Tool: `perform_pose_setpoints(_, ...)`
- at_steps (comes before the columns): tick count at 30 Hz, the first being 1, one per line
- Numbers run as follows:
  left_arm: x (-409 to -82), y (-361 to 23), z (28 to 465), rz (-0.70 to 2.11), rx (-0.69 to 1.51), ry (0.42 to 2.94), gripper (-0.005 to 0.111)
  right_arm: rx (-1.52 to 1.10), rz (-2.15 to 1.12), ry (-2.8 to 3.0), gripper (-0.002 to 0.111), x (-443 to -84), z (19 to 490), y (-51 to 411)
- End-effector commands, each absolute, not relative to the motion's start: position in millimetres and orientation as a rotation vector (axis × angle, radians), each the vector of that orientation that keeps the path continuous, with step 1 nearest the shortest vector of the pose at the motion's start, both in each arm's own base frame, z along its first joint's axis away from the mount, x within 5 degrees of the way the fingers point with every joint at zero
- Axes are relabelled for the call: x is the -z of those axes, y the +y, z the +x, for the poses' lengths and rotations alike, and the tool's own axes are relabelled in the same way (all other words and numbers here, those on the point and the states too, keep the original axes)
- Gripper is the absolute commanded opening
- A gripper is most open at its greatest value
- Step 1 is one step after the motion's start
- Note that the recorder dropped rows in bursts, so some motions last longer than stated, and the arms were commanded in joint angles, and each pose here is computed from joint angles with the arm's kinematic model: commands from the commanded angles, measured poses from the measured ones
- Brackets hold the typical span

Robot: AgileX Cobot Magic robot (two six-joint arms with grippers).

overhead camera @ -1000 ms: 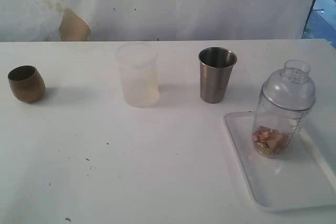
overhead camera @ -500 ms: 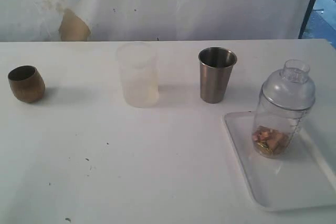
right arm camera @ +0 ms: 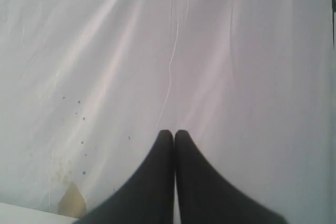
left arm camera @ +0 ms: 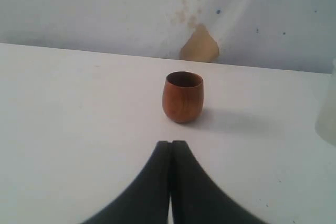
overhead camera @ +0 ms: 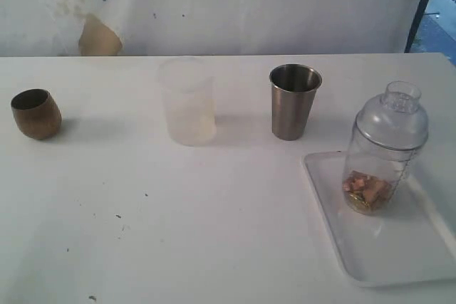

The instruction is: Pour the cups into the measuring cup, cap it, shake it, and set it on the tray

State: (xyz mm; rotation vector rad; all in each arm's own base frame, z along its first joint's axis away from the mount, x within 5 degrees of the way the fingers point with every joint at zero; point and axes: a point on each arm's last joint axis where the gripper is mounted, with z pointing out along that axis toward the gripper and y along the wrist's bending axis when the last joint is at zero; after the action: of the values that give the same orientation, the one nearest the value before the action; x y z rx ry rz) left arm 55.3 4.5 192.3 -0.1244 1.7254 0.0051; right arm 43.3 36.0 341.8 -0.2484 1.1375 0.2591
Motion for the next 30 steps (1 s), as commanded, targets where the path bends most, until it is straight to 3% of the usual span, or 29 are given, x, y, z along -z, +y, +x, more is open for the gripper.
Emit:
perform_pose_setpoints(1, -191, 4, 55, -0.127, -0.001, 1.722, 0.0, -0.298, -0.26, 1.154, 0.0, -338, 45, 37)
perform_pose_setpoints(7, -191, 4, 55, -0.127, -0.001, 1.722, 0.0, -0.456, -0.202, 1.014, 0.0, -333, 40, 35)
perform_pose_setpoints(14, -191, 4, 55, -0.127, -0.001, 1.722, 0.0, -0.267, -0.157, 0.637, 0.0, -302, 30, 22)
perform_pose_setpoints(20, -191, 4, 55, -0.127, -0.001, 1.722, 0.0, -0.07, 0.05, 0.989, 0.0, -258, 51, 0)
perform_pose_setpoints(24, -191, 4, 55, -0.127, 0.0, 1.72, 0.0, 0.127, -0.042, 1.27, 0.0, -232, 52, -2)
perform_pose_setpoints(30, -192, 4, 55, -0.126, 0.0, 1.714, 0.0, 0.179, -0.089, 1.568, 0.0, -206, 56, -3)
